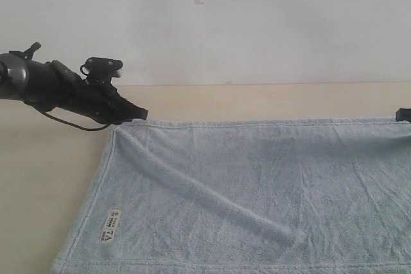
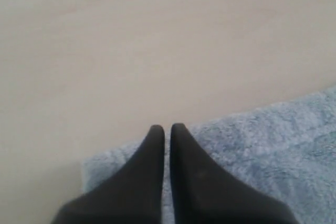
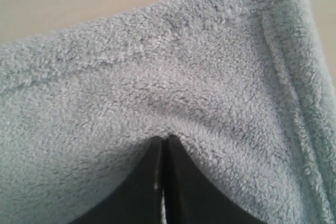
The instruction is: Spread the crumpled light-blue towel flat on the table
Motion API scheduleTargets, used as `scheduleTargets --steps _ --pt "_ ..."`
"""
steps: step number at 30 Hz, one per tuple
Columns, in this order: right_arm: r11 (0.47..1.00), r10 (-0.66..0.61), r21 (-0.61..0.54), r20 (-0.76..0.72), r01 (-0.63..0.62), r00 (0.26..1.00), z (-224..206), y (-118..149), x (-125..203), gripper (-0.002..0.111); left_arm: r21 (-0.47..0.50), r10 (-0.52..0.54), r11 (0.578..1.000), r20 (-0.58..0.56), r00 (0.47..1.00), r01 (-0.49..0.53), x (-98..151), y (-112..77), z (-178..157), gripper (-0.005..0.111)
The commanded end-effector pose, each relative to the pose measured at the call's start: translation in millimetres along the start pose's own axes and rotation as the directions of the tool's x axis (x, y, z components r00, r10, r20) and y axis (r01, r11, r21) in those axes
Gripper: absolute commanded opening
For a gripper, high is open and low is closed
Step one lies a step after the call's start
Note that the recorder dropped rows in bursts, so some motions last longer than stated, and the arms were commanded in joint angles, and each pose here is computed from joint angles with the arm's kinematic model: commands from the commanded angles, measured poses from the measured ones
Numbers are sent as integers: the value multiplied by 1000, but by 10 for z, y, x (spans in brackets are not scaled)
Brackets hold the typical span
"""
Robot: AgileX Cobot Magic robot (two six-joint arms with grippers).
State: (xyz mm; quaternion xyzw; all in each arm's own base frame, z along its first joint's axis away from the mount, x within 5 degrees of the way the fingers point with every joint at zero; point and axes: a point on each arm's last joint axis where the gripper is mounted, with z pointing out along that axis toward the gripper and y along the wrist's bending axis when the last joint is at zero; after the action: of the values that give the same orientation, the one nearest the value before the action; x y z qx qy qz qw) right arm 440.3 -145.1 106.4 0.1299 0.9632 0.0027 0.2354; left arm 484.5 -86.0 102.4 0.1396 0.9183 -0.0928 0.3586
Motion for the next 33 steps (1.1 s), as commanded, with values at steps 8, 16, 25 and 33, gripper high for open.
scheduleTargets --steps 8,16,25,33 --pt "994 95 -69 210 -82 973 -767 103 -363 0 87 5 996 -30 1000 -3 -136 163 -329 4" --pt "994 56 -96 38 -52 998 -735 146 -102 0 274 31 962 -152 988 11 26 -18 -316 4" --pt "993 8 117 17 -10 1000 -665 -46 81 0 200 -33 977 -196 980 72 267 58 -89 4" --pt "996 -2 88 -3 2 1000 -663 -19 98 0 14 -149 988 -186 971 155 260 509 -103 4"
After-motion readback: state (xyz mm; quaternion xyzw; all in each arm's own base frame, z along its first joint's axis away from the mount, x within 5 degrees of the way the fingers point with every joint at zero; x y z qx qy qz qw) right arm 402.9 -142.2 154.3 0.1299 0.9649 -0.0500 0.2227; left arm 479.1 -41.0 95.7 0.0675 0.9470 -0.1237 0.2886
